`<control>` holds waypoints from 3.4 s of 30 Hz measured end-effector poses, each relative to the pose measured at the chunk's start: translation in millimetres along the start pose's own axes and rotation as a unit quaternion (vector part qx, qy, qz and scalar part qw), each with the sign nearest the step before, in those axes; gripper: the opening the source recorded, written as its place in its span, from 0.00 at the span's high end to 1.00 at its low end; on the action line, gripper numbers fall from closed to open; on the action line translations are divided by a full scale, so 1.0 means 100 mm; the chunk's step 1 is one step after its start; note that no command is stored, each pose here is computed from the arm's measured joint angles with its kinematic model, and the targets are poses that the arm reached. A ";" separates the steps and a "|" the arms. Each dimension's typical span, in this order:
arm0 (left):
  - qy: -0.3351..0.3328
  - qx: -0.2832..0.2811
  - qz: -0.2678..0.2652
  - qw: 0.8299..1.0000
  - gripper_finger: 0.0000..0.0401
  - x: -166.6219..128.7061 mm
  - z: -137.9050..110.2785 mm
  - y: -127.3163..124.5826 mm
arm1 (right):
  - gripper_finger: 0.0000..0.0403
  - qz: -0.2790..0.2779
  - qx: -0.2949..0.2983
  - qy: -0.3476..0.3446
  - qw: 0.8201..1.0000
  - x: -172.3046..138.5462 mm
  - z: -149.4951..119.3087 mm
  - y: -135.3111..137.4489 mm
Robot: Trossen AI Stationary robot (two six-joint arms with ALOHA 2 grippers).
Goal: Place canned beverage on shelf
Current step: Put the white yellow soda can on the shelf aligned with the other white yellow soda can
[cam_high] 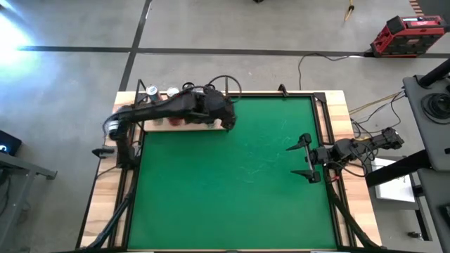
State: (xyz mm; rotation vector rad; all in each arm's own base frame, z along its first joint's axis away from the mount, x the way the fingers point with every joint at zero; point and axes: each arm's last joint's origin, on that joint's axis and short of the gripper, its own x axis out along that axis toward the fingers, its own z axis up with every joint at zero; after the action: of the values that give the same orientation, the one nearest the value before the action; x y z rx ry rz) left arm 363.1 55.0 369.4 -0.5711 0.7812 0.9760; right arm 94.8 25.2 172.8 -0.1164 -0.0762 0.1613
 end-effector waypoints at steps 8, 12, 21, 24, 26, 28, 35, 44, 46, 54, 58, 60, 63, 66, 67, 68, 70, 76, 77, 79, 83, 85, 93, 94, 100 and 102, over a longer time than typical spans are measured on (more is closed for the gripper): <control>0.087 -0.003 0.045 0.995 0.20 0.17 0.19 -0.10 | 0.02 0.000 0.000 0.000 1.000 0.00 0.00 0.00; 0.148 0.002 0.049 0.988 0.20 0.33 0.22 0.07 | 0.02 0.000 0.000 0.000 1.000 0.00 0.00 0.00; 0.178 -0.029 0.067 0.981 0.20 0.50 0.32 0.28 | 0.02 0.001 0.000 0.003 1.000 0.00 -0.01 0.00; 0.172 -0.036 0.064 0.982 0.20 0.48 0.35 0.28 | 0.02 0.000 0.000 0.003 1.000 0.00 -0.01 0.00; 0.166 -0.041 0.063 0.983 0.20 0.46 0.36 0.28 | 0.02 0.001 0.000 0.003 1.000 0.00 -0.01 0.00; 0.161 -0.046 0.060 0.984 0.20 0.43 0.38 0.28 | 0.02 0.000 0.000 0.003 1.000 0.00 -0.01 0.00; 0.138 -0.054 0.070 0.986 0.20 0.40 0.41 0.29 | 0.02 0.001 0.000 0.003 1.000 0.00 -0.01 0.00; 0.132 -0.093 0.090 0.983 0.20 0.46 0.44 0.35 | 0.02 0.000 0.000 0.003 1.000 0.00 -0.01 0.00; 0.134 -0.097 0.096 0.982 0.20 0.49 0.44 0.36 | 0.02 0.000 0.000 0.003 1.000 0.00 -0.01 0.00; 0.146 -0.105 0.114 0.977 0.20 0.63 0.39 0.39 | 0.02 0.000 0.000 0.003 1.000 0.00 -0.01 0.00; 0.145 -0.106 0.112 0.977 0.20 0.69 0.37 0.38 | 0.02 0.000 0.000 0.003 1.000 0.00 -0.01 0.00; 0.147 -0.106 0.112 0.977 0.20 0.72 0.35 0.37 | 0.02 0.001 0.000 0.003 1.000 0.00 -0.01 0.00; 0.152 -0.109 0.114 0.976 0.20 0.77 0.32 0.37 | 0.02 0.001 0.000 0.003 1.000 0.00 -0.01 0.00; 0.155 -0.110 0.120 0.974 0.21 0.79 0.30 0.37 | 0.02 0.000 0.000 0.004 1.000 0.00 -0.01 0.00; 0.156 -0.112 0.121 0.974 0.21 0.80 0.30 0.37 | 0.02 0.000 0.000 0.003 1.000 0.00 -0.01 0.00; 0.156 -0.113 0.122 0.974 0.22 0.81 0.29 0.37 | 0.02 0.000 0.000 0.003 1.000 0.00 -0.01 0.00; 0.155 -0.113 0.121 0.974 0.25 0.84 0.28 0.37 | 0.02 0.001 0.000 0.003 1.000 0.00 -0.01 0.00; 0.153 -0.114 0.120 0.974 0.36 0.91 0.25 0.36 | 0.02 0.000 0.000 0.003 1.000 0.00 -0.01 0.00; 0.153 -0.114 0.120 0.974 0.38 0.92 0.25 0.36 | 0.02 0.000 0.000 0.004 1.000 0.00 -0.01 0.00; 0.150 -0.113 0.122 0.975 0.40 0.91 0.25 0.36 | 0.02 0.000 0.000 0.003 1.000 0.00 -0.01 0.00; 0.151 -0.096 0.117 0.977 0.40 0.90 0.27 0.36 | 0.02 0.000 0.000 0.003 1.000 0.00 -0.01 0.00; 0.150 -0.085 0.117 0.978 0.39 0.89 0.27 0.36 | 0.02 0.000 0.000 0.003 1.000 0.00 -0.01 0.00; 0.148 -0.066 0.121 0.979 0.39 0.92 0.31 0.42 | 0.02 0.000 0.000 0.003 1.000 0.00 -0.01 0.00; 0.148 -0.063 0.121 0.980 0.38 0.93 0.32 0.42 | 0.02 0.000 0.000 0.003 1.000 0.00 -0.01 0.00; 0.142 -0.059 0.113 0.982 0.38 0.95 0.36 0.44 | 0.02 0.000 0.000 0.003 1.000 0.00 -0.01 0.00; 0.140 -0.056 0.111 0.982 0.38 0.95 0.36 0.44 | 0.02 0.000 0.000 0.003 1.000 0.00 -0.01 0.00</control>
State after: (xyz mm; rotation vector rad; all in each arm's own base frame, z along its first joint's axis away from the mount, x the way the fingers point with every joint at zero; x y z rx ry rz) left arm 367.5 149.8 311.9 -0.7415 1.0618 1.1653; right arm 95.3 25.3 172.2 -0.1178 -0.0693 0.1615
